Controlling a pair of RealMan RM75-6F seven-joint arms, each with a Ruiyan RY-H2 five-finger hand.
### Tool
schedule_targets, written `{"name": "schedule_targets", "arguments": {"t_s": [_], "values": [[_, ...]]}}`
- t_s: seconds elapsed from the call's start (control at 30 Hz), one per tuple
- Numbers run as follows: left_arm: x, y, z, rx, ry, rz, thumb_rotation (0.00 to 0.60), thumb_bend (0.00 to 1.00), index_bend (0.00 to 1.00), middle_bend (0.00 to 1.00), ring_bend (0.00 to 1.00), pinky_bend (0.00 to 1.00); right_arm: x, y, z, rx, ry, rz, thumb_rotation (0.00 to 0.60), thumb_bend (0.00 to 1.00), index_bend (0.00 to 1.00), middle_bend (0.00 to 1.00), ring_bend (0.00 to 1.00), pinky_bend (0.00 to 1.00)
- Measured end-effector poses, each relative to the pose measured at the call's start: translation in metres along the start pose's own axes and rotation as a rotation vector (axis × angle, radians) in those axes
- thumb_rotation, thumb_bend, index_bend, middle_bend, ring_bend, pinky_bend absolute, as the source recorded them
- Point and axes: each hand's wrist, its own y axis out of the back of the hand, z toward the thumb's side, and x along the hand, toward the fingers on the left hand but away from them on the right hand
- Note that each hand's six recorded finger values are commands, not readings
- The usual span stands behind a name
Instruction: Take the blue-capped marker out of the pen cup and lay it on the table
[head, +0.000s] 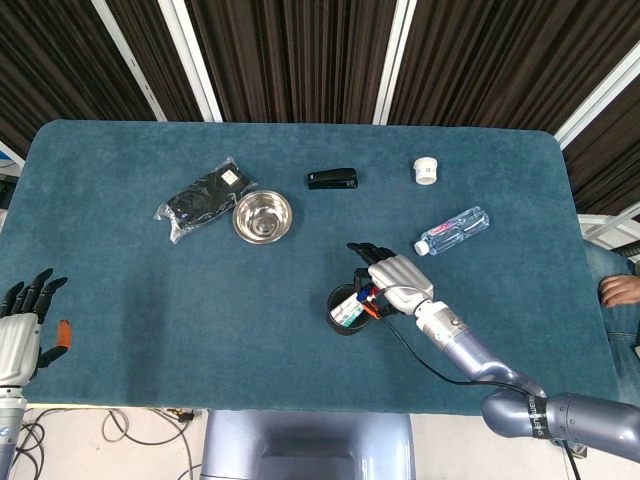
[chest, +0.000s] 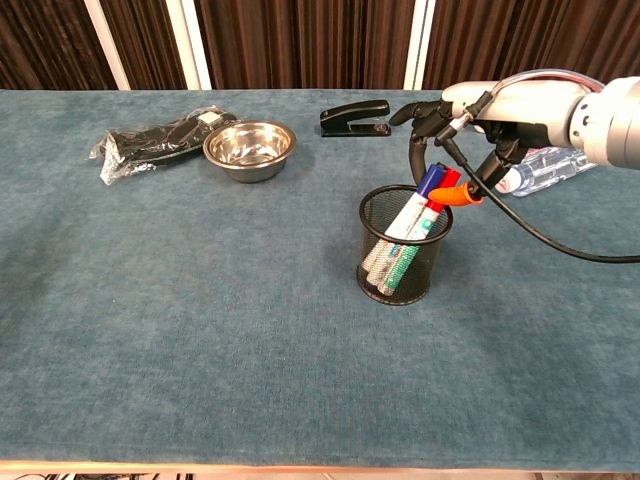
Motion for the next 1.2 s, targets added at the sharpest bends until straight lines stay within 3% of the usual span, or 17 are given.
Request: {"name": "schedule_targets", "arguments": {"t_s": [0.7,1.2], "values": [[0.000,0.000,0.000,-0.009,0.004,-0.007,0.600,0.56,0.15,0.04,0.11,0.04,0.011,0.016,0.009,-0.011,0.023,-0.009,0.600,0.46,0.57,0.00,0.00,0.16],[-0.001,0.000,0.001,-0.011,0.003,-0.006,0.600,0.56,0.15,0.04,0.11,0.04,0.019,0.077,0.003,-0.092,-0.018,-0.085,0.600,0.46,0.57,0.00,0.00,0.16]]}}
